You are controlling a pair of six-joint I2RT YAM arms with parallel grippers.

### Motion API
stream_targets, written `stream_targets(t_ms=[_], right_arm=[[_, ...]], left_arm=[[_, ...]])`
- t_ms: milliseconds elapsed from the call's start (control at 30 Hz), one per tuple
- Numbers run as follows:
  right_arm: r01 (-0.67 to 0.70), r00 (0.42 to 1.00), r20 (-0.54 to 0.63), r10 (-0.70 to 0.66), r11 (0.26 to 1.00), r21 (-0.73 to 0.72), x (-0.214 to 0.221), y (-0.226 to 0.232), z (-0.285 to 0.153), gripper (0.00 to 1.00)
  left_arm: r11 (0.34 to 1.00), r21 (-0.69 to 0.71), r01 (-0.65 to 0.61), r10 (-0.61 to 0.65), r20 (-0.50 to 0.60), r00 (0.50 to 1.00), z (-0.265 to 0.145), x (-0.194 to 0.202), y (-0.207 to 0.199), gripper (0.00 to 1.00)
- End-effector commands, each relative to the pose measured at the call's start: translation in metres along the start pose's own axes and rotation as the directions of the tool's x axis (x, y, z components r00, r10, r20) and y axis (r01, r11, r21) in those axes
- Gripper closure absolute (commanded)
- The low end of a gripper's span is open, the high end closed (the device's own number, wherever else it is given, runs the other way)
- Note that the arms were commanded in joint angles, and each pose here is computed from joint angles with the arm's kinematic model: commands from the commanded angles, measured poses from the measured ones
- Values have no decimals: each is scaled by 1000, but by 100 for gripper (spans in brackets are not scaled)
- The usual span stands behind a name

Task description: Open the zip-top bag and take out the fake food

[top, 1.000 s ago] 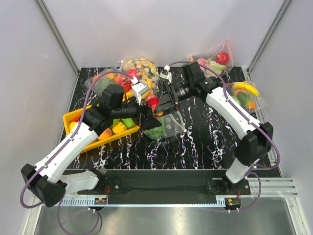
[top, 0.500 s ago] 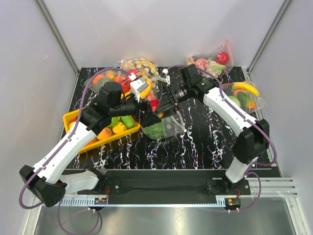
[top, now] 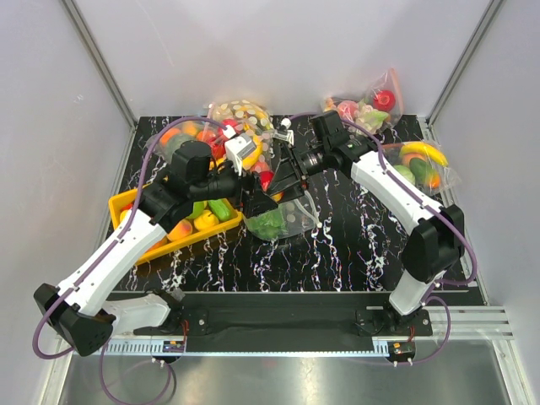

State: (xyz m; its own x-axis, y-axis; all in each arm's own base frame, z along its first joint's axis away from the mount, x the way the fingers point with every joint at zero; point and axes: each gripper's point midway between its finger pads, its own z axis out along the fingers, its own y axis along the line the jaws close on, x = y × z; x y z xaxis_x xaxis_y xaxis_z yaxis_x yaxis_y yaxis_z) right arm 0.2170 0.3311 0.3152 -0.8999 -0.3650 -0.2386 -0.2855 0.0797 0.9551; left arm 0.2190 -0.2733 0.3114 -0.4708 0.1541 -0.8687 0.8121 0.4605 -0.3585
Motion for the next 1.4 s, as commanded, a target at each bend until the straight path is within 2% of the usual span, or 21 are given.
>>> stream_targets(t_ms=[0,267,300,467,600,733,767,800,967,1000,1067,1100,1167,1200,1233,1300,1367], right_arm=[[4,999,-35,-6,998,-64,3,11,3,64],[-9,999,-38,6,996,-86,-2,15,4,63],[-24,999,-39,21,996,-87,-1,15,3,63],[-29,999,-31,25,994,-108,-6,17,4,63],[-78,997,-32,74,989,-126,-9,19,4,60],[-63,998,-27,59,988,-142,-13,24,4,56],[-64,998,-30,60,988,-144,-13,24,4,54],[-73,997,-29,70,987,-144,-14,25,4,47],[-53,999,-16,52,986,-157,-19,27,3,34],[-90,996,-21,88,983,-158,-19,26,4,33],[-50,999,-10,49,983,-174,-22,30,4,31],[-99,995,-15,98,979,-177,-22,29,4,30],[-52,999,1,53,979,-197,-24,33,4,26],[-110,994,-3,112,973,-202,-26,31,4,25],[-59,998,10,62,974,-218,-27,35,4,24],[-104,994,6,108,968,-230,-29,34,4,23],[-73,997,14,79,967,-243,-30,36,4,22]], left_arm=[[995,50,-83,78,87,993,1,-29,-15,35],[995,55,-84,81,62,995,2,-19,-14,62],[995,57,-86,82,62,995,3,-19,-14,69],[993,72,-89,85,48,995,3,-15,-16,82],[993,67,-94,91,46,995,1,-13,-15,99],[993,63,-102,100,47,994,1,-14,-15,100],[993,61,-105,102,47,994,2,-13,-14,100],[993,61,-105,102,47,994,2,-13,-14,100],[994,32,-105,104,43,994,3,-10,-8,100],[994,26,-108,107,47,993,3,-11,-7,100],[994,12,-108,107,45,993,3,-10,-4,100],[994,12,-108,107,45,993,4,-10,-4,100],[994,1,-108,108,45,993,4,-9,-1,100],[994,-1,-110,110,45,993,4,-9,-1,100],[994,-3,-111,111,43,993,5,-8,-1,100],[993,-13,-116,116,39,992,5,-6,2,100],[993,-19,-121,121,41,992,5,-7,3,100]])
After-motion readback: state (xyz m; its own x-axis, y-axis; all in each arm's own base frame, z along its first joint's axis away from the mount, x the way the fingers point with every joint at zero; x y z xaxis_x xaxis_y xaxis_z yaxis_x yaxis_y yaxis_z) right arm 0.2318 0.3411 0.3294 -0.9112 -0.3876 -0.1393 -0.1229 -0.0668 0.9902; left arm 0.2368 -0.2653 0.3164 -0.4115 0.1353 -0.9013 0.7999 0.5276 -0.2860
